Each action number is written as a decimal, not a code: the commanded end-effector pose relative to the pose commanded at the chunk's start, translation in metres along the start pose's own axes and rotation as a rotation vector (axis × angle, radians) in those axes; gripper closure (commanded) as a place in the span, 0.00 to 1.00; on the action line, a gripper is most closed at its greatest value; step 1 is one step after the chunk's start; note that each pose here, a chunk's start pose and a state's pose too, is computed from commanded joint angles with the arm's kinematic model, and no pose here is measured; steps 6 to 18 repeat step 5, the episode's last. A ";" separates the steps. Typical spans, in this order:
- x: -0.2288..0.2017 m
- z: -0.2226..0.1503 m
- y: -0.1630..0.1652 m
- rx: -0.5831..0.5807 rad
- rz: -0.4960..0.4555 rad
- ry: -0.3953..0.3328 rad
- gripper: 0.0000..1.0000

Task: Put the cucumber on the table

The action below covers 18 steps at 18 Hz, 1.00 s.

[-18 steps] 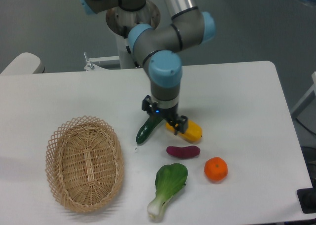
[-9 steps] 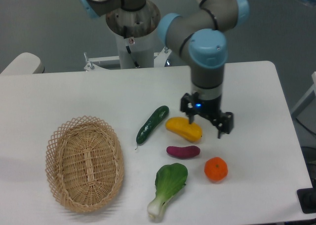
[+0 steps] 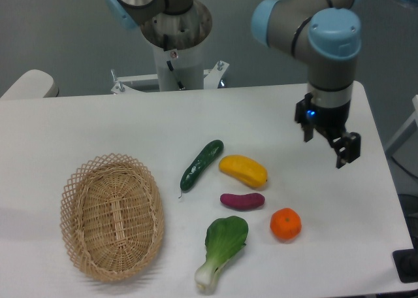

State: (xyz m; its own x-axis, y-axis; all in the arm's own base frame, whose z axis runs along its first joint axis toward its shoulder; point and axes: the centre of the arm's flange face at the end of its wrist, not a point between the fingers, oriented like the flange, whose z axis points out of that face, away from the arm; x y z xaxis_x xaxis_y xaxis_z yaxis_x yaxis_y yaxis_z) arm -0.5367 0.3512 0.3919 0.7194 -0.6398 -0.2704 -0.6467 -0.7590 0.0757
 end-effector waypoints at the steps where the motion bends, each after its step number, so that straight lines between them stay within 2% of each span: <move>1: 0.001 0.001 0.001 -0.001 0.026 0.002 0.00; 18: 0.002 -0.007 0.003 -0.004 0.036 -0.010 0.00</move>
